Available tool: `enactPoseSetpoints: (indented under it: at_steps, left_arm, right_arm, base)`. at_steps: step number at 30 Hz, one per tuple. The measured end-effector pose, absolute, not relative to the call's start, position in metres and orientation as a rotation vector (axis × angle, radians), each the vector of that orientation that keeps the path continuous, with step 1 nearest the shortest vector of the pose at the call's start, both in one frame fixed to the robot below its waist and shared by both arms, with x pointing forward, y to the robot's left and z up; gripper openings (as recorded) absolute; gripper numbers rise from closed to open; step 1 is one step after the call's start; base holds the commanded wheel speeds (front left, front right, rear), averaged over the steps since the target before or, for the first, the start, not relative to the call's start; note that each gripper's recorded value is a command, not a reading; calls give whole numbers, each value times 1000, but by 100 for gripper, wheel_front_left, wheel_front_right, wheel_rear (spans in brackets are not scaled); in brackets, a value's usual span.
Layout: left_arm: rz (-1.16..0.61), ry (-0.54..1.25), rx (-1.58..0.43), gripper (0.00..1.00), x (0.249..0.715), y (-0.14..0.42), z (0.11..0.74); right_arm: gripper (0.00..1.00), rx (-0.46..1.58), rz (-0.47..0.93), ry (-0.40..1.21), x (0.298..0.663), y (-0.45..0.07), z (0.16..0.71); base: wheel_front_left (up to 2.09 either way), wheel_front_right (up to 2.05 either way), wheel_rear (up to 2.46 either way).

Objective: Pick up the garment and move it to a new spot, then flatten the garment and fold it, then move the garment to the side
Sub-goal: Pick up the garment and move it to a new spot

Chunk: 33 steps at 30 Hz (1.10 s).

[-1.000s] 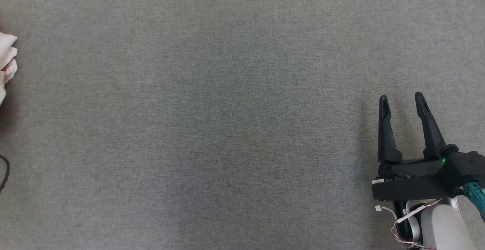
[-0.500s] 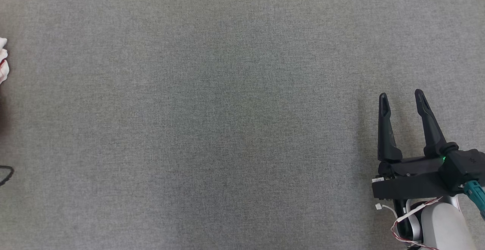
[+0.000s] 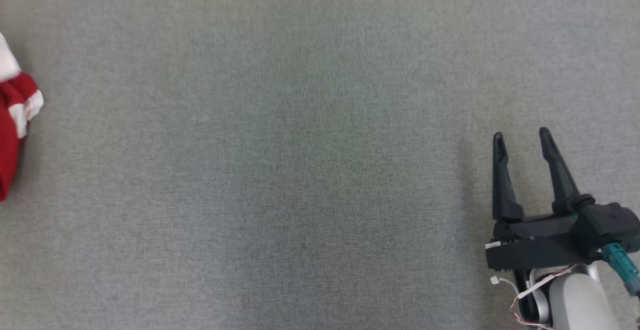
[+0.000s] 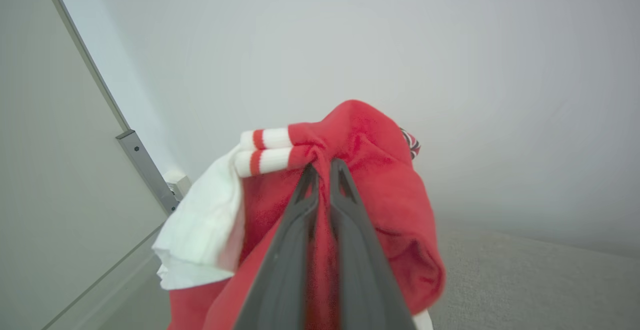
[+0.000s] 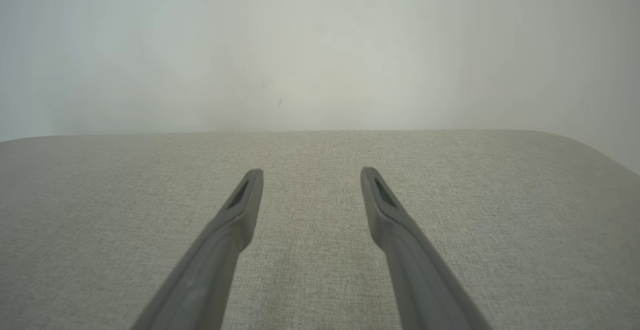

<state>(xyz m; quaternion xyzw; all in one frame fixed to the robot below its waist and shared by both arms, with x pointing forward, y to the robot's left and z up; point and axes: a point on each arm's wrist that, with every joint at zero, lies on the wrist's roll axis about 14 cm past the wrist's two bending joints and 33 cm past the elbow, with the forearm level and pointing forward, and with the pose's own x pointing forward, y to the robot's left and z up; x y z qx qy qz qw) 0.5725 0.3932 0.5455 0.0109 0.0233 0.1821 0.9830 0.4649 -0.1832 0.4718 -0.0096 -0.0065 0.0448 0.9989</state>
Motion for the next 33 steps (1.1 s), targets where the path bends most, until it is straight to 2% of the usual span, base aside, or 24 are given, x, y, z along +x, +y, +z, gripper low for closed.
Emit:
enactPoseSetpoints:
  at_steps: [5,6,10,19,26,30,33]
  left_arm:
    - [297,-150,56,0,582,374,622]
    - [256,-224,73,0,583,361,654]
    - [162,-346,78,0,585,324,707]
    - [-178,-524,32,0,582,182,779]
    - [-431,-488,-91,0,562,63,752]
    - [-556,-391,-170,0,548,3,713]
    - [-594,-314,-198,0,543,-20,680]
  right_arm:
    - [100,-1,95,-32,458,-179,481]
    - [100,5,92,-41,455,-179,485]
    - [100,23,78,-57,448,-181,491]
    - [100,50,4,-62,425,-204,495]
    - [100,52,-83,-63,402,-233,499]
    - [100,48,-139,-62,387,-251,500]
    - [100,48,-166,-67,379,-259,503]
  base:
    - [0,0,0]
    - [0,0,0]
    - [0,0,0]
    - [0,0,0]
    - [0,0,0]
    - [0,0,0]
    - [0,0,0]
